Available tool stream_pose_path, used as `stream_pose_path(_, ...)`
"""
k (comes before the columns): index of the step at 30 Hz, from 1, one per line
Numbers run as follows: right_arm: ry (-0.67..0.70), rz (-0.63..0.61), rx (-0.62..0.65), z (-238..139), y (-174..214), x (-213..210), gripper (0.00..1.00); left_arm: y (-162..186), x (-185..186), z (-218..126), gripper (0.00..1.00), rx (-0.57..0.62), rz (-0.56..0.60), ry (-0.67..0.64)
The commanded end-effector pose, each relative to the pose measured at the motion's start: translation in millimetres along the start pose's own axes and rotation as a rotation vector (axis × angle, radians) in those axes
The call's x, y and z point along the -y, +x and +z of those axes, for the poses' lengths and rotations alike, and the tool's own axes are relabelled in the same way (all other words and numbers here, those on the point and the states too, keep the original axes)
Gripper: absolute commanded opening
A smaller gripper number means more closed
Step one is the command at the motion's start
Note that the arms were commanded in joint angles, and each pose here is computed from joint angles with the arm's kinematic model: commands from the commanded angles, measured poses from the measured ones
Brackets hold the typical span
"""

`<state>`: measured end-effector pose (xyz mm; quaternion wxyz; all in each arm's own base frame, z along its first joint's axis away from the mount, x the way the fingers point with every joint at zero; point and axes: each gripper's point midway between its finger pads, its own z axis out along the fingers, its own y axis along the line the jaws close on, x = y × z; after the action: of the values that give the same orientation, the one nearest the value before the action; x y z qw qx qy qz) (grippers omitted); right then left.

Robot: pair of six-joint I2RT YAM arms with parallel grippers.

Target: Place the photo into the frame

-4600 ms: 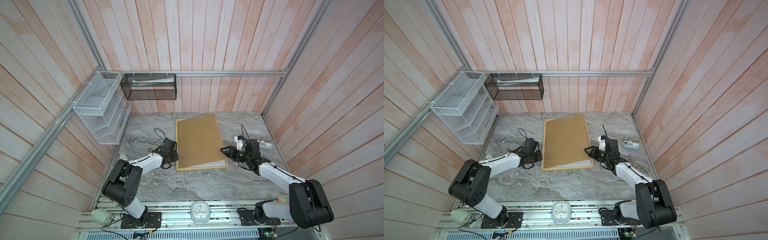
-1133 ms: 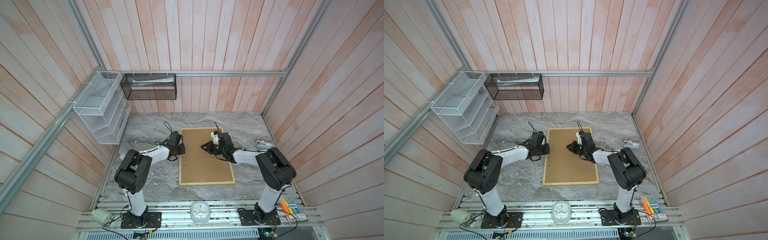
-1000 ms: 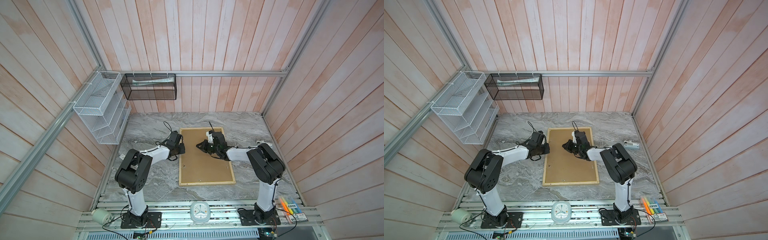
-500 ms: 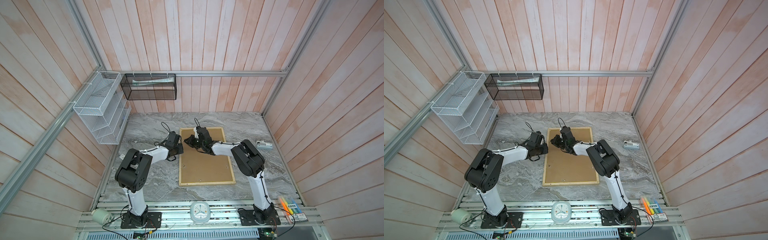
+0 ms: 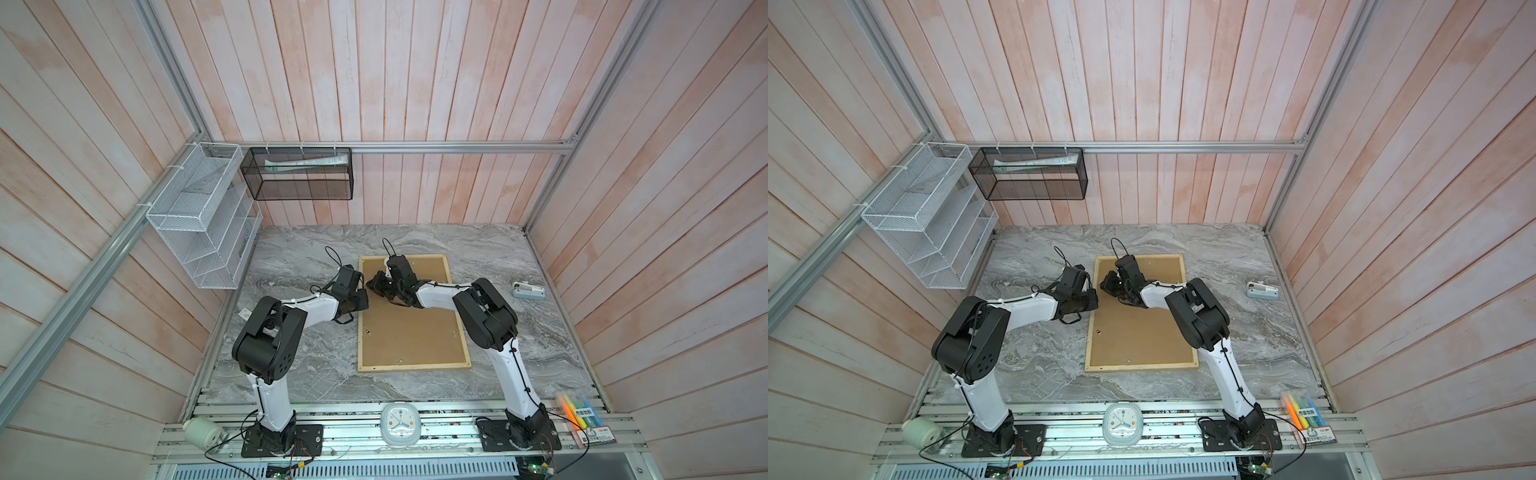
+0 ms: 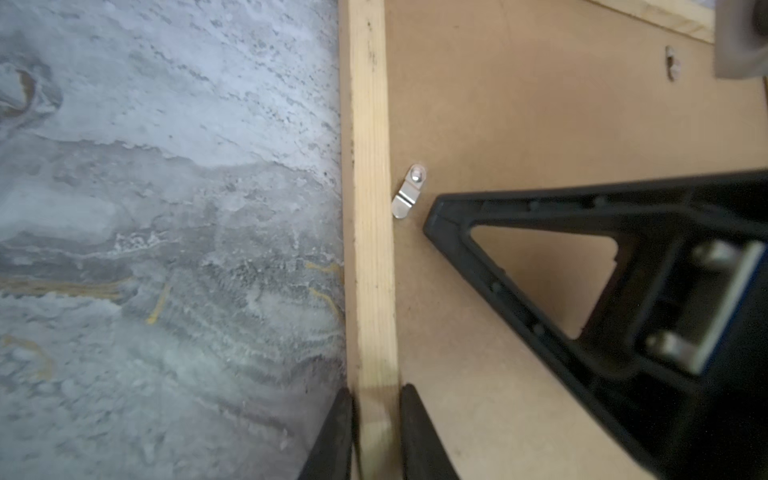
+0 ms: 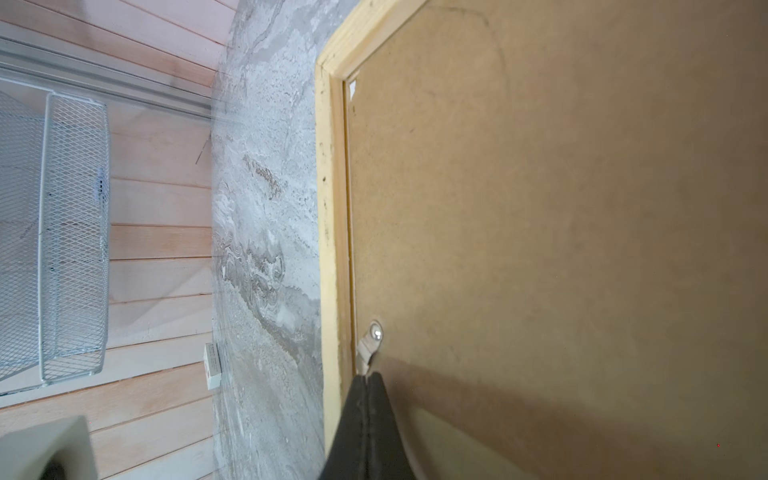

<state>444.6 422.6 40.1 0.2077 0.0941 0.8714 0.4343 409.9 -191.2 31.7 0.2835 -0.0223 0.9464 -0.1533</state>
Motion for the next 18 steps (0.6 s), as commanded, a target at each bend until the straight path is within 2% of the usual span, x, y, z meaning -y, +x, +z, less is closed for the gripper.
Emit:
stream_pose_path(1, 0.071, 0.021, -0.005, 11.9, 6.9, 18.5, 0.00, 21.8, -11.8, 9.4, 0.20, -0.065, 0.000, -0.037)
stream_pose_path(10, 0.126, 0.047, -0.020, 26.0, 11.5, 31.4, 0.00, 25.5, -9.2, 8.3, 0.19, -0.080, 0.000, -0.034)
stream_pose_path(18, 0.108, 0.133, -0.019, 35.8, 16.1, 40.5, 0.00, 29.0, 0.1, 7.2, 0.16, -0.096, 0.020, -0.009)
